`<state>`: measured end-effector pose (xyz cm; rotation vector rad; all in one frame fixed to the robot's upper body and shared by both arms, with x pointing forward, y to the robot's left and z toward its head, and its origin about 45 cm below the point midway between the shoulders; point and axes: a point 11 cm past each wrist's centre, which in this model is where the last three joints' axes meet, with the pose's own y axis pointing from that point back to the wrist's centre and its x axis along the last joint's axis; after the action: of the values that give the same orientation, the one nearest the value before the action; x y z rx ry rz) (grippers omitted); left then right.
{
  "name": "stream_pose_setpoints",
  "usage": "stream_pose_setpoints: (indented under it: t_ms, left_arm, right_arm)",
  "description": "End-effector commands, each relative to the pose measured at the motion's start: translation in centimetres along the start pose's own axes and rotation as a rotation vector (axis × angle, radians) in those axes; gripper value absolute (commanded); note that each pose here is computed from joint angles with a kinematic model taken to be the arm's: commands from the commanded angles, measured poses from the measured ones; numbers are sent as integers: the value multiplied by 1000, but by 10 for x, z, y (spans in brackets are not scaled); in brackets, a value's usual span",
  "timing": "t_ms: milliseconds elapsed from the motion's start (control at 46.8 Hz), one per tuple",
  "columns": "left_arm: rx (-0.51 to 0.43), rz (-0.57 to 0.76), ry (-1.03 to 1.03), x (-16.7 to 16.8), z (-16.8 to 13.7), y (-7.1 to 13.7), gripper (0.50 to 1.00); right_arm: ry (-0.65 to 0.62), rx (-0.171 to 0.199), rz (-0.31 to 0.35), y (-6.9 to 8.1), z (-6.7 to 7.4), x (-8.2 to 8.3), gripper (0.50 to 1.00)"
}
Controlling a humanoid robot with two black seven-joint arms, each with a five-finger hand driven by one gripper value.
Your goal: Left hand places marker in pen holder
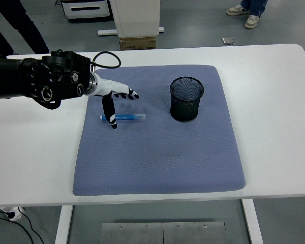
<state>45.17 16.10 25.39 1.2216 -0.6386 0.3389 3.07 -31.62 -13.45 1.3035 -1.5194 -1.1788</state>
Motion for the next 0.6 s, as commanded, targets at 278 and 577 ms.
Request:
stream_pose_setpoints:
  t_ms: [278, 577]
  left_arm:
    - [78, -41, -57, -3, 17, -2, 1000]
    - [94, -80, -63, -3, 21, 0, 790]
  right_arm:
    - [0, 0, 0, 0, 0, 0, 1000]
    - [0, 0, 0, 0, 0, 0, 1000]
